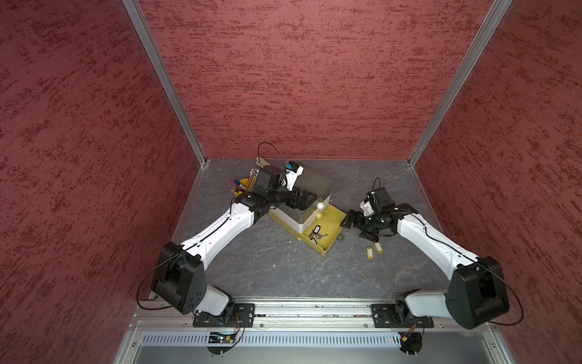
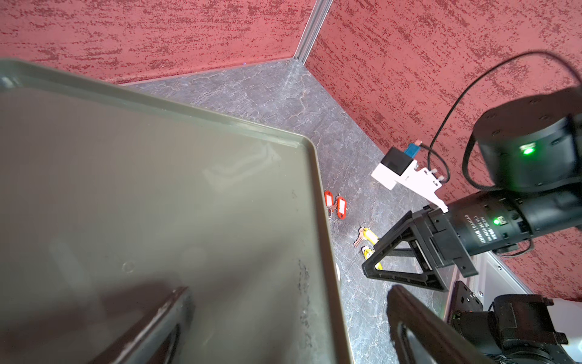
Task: Take the keys out of the drawer
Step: Open the drawer in the storage box.
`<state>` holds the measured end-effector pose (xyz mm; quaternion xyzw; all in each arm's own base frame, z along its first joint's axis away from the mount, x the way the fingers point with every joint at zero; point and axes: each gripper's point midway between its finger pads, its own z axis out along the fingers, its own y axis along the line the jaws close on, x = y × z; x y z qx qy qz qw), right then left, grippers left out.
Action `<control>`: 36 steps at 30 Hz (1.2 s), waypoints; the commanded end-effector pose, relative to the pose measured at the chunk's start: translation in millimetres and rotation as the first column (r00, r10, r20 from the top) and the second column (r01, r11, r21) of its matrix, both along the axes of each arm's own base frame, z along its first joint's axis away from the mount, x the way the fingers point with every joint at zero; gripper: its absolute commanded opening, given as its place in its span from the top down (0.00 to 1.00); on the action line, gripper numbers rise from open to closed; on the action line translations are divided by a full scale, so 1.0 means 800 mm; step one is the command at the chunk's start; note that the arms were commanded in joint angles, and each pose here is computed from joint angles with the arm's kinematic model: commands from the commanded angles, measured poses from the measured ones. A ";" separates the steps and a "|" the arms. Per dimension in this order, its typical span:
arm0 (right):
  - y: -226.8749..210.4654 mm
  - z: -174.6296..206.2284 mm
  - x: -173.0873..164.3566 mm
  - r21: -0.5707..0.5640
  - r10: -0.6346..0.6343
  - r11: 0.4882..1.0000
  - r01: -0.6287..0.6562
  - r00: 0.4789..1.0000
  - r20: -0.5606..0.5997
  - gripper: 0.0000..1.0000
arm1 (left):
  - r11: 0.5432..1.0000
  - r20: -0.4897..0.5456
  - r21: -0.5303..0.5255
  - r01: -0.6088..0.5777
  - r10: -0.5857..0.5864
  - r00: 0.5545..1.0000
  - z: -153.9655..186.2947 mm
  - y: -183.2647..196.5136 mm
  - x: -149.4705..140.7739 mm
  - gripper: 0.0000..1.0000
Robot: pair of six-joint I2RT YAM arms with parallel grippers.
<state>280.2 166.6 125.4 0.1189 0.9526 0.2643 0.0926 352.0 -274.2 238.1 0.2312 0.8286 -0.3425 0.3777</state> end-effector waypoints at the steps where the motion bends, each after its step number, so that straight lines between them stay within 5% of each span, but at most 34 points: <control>1: 0.023 -0.001 -0.001 0.001 0.083 0.997 -0.083 0.996 -0.034 0.02 | 0.975 -0.381 0.221 -0.025 0.110 0.918 -0.138 0.043 -0.052 0.00; 10: 0.062 -0.020 0.024 -0.103 0.281 0.954 -0.283 0.959 -0.031 0.02 | 0.974 -0.383 0.225 -0.038 0.125 0.915 -0.139 0.050 -0.057 0.00; 21: 0.083 -0.054 0.028 -0.099 0.398 0.911 -0.399 0.917 -0.033 0.02 | 0.973 -0.392 0.228 -0.047 0.136 0.910 -0.144 0.054 -0.058 0.00; 29: 0.048 -0.065 0.014 -0.261 0.481 0.833 -0.488 0.872 -0.092 0.02 | 0.972 -0.391 0.227 -0.053 0.141 0.909 -0.143 0.056 -0.054 0.00; 36: 0.034 -0.062 -0.011 -0.282 0.504 0.801 -0.529 0.849 -0.158 0.02 | 0.974 -0.391 0.220 -0.053 0.138 0.910 -0.144 0.054 -0.050 0.00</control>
